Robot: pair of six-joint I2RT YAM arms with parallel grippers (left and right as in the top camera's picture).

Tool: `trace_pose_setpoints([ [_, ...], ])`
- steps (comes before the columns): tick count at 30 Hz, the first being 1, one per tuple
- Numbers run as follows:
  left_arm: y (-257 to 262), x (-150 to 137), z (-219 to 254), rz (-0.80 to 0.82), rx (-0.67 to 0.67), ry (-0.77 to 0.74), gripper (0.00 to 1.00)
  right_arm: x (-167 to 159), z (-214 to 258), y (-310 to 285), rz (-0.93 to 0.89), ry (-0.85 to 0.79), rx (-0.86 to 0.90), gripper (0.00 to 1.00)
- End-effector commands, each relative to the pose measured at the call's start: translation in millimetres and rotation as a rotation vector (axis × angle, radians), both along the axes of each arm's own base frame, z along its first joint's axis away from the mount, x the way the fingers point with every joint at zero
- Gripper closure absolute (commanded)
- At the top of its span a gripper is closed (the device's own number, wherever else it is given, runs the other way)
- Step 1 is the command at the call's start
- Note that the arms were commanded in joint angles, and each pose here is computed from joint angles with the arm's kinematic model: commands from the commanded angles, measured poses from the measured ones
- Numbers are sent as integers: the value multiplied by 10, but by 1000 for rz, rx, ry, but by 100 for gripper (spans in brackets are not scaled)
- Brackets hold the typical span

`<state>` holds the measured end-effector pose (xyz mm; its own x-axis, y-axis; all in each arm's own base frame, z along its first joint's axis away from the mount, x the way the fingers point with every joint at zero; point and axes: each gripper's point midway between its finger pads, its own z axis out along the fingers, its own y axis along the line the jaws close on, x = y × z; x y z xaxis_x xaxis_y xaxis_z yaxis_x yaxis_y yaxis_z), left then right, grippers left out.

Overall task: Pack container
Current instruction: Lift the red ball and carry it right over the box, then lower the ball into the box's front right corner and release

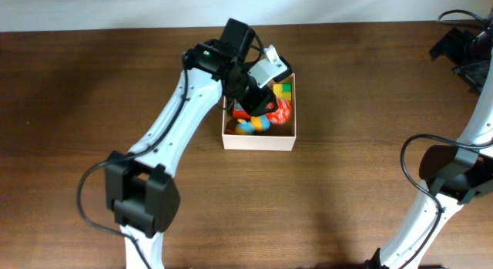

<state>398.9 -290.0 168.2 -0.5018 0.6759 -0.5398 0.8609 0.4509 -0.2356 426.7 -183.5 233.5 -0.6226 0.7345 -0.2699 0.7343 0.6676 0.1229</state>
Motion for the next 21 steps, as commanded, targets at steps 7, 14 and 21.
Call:
trace_pose_setpoints([
  [7, -49, 73, -463, -27, 31, 63, 75, 5, 24, 23, 4, -5, -1, 1],
  [14, -54, 98, -449, -26, 27, 53, 25, 5, 24, 23, 4, -5, -1, 2],
  [21, 83, 269, -18, 54, 35, 9, 20, 5, 24, 23, 4, -5, -1, 1],
])
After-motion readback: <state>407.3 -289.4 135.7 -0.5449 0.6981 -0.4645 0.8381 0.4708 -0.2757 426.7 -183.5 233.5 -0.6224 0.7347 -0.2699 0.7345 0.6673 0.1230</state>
